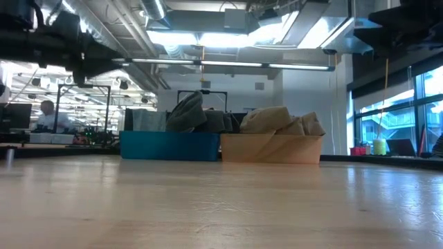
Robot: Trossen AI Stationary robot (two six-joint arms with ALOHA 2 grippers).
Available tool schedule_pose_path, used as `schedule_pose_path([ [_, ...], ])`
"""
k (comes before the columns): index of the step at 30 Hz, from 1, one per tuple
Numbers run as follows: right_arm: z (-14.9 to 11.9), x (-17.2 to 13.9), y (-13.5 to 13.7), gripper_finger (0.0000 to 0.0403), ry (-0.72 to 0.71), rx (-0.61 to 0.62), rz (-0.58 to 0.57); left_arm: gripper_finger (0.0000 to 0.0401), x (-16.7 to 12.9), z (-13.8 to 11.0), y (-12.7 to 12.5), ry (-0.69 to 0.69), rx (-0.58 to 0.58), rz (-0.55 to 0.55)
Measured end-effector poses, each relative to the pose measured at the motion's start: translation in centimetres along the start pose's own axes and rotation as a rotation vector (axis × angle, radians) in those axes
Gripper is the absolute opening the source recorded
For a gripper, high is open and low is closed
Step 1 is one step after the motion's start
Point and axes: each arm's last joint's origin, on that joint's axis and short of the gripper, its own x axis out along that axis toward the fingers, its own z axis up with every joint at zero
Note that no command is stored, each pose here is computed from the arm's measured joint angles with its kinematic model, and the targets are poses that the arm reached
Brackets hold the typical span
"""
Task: Pick & Place hat
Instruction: Return to Home Position
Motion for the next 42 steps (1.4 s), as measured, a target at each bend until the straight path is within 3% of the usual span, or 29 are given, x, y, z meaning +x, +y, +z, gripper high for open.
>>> schedule_pose_path([
  [8,-1.7,0.8,-0.3,0.0218,-0.056,-0.012,-0.013,0.0191,0.3,-1.8,0.4,0.02,-0.024,0.009],
  [21,-2.2,0.8,-0.3,0.0218,-0.026,-0.014,-0.015,0.0191,0.3,-1.8,0.5,0.014,0.02,0.05],
  [31,-4.8,1.5,-0.5,0.0218,-0.088,-0.043,-0.014,0.0191,0.4,-1.9,0.5,0.021,0.023,0.051],
  [36,-4.8,1.5,-0.5,0.0218,-0.087,-0.039,-0.014,0.0191,0.4,-1.9,0.5,0.024,0.023,0.043],
  [42,-5.8,1.6,-0.6,0.0218,0.013,-0.027,-0.017,0.0191,0.4,-1.9,0.5,0.024,0.023,0.041],
])
